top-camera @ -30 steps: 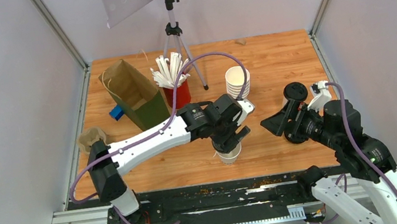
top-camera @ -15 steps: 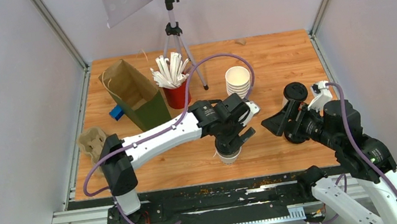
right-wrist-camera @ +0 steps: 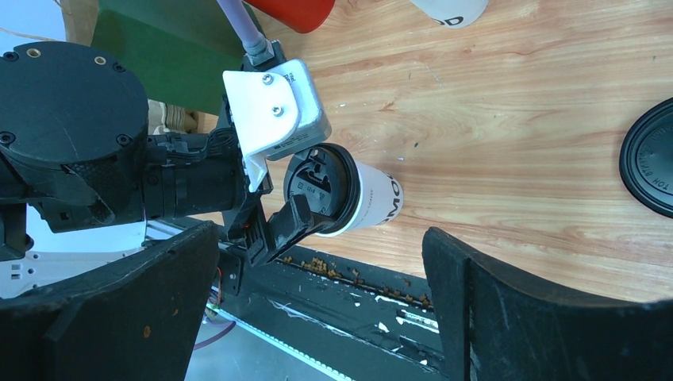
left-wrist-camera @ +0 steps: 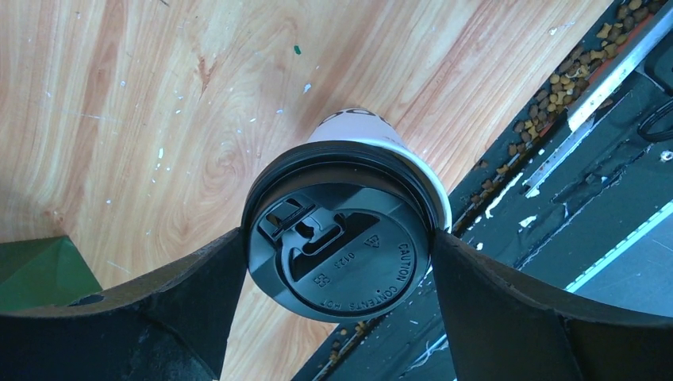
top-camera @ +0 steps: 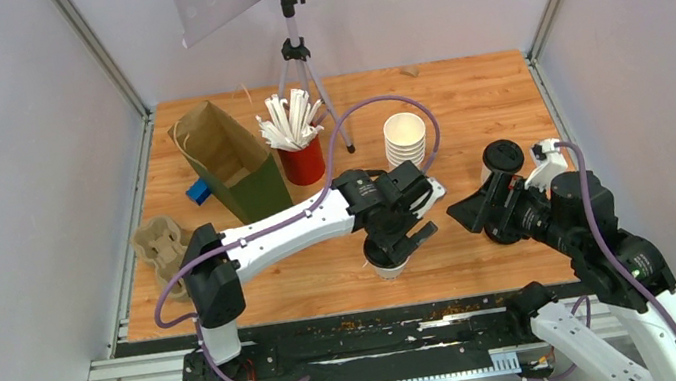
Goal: Pack the takeout coffee
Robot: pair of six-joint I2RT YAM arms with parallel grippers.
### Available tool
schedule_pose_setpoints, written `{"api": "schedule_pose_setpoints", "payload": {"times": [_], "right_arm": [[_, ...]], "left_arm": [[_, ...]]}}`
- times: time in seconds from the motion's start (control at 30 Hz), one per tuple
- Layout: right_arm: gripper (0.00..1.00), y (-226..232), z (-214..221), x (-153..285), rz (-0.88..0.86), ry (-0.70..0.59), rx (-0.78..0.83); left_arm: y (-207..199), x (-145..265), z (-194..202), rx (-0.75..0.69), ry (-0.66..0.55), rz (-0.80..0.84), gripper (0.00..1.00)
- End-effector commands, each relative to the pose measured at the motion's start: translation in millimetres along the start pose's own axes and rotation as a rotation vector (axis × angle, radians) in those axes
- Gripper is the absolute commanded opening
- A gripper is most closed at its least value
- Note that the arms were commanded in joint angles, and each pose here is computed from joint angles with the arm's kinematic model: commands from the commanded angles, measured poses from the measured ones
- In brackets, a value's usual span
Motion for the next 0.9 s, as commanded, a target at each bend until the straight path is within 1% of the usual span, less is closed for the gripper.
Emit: {"api": "schedule_pose_setpoints", "payload": {"times": [0.0,0.4,0.63,0.73,0.87], "right_arm": [[1.0,5.3,-5.8,9.9,-0.031,-0.048,0.037],[1.0,4.3,-3.8,6.3,-0.035,-0.033,0.039],[1.0,3.2,-3.4,4.6,-0.031,-0.031,0.041],[1.0,2.2,0.0,1.5,-0.038,-0.008,0.036],[1.0,0.2,9.0,-3.5,-0.07,0.041,0.023]], "left_arm": [[-6.3,8.4,-10.6,0.003,-0.033,0.023,0.92],[-9.0,15.5,-14.6,0.01,-0.068,0.045,0.92],[-9.5,17.8,-16.1,0.011,-0.086,0.049,0.94],[-8.6,27.2,-19.8,0.018,-0.129,0.047,1.0],[-3.0,45.4,-24.2,0.036,-0.219,0.0,1.0]]}}
Point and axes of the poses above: each gripper's point midway between its finger pads, its own x axis back along the fingers, its own y axis along the line the jaws close on, z = x × y, the point moved 7 cm from there along x, back along the fingers, and after that the axes turned 9 degrees about -x, right-handed, at the moved point
